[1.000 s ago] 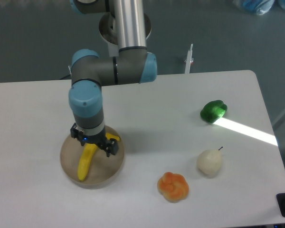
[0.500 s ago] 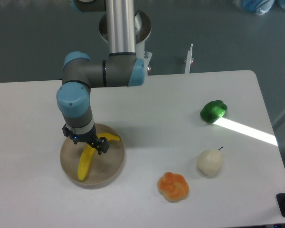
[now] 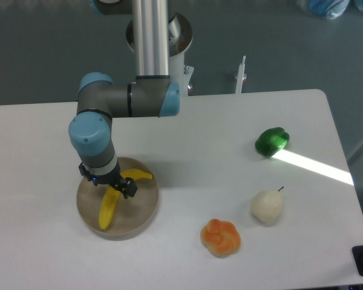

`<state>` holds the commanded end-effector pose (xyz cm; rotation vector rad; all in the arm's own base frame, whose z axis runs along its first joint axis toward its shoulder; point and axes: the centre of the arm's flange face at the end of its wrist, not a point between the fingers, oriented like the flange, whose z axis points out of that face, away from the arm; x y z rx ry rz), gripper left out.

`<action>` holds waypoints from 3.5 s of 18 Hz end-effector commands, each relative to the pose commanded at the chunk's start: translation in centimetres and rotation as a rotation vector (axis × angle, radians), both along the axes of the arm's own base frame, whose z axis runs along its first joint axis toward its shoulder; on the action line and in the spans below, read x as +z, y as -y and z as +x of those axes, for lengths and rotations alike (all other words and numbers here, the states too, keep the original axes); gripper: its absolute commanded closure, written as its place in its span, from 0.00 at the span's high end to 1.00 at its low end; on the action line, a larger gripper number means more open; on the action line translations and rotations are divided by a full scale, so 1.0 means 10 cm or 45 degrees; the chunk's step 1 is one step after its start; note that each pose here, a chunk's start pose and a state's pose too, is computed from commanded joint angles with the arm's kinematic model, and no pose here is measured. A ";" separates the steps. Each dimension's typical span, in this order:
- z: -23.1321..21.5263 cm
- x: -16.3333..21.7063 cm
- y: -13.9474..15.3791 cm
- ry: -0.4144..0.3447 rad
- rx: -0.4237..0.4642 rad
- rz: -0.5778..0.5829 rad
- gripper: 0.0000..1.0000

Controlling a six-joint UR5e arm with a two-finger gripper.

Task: Pick up the banana from the plate
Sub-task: 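Lower the gripper onto the banana and close it around it, then lift the held banana off the plate and carry it toward the pear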

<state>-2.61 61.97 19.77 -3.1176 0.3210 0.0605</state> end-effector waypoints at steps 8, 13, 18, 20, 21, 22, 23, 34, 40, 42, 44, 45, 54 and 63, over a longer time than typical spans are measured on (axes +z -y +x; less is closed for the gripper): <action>0.01 -0.05 -0.02 0.001 -0.014 -0.006 0.37; 0.01 -0.05 -0.01 0.002 -0.016 -0.008 0.34; 0.01 -0.03 0.00 0.001 -0.018 -0.004 0.32; 0.01 0.02 -0.01 -0.002 -0.021 0.007 0.32; 0.00 0.04 -0.01 -0.004 -0.020 0.012 0.33; -0.01 0.08 -0.01 -0.005 -0.021 0.018 0.33; -0.02 0.15 -0.02 -0.010 -0.031 0.034 0.33; -1.36 0.97 0.29 -0.100 -0.068 0.138 0.33; -1.99 1.30 0.60 -0.114 -0.081 0.113 0.33; -2.14 1.43 0.63 -0.130 -0.100 0.123 0.33; -2.21 1.50 0.63 -0.136 -0.110 0.125 0.33; -2.24 1.53 0.63 -0.136 -0.114 0.120 0.33; -2.55 1.68 0.72 -0.136 -0.108 0.111 0.33; -2.62 1.70 0.74 -0.145 -0.110 0.113 0.33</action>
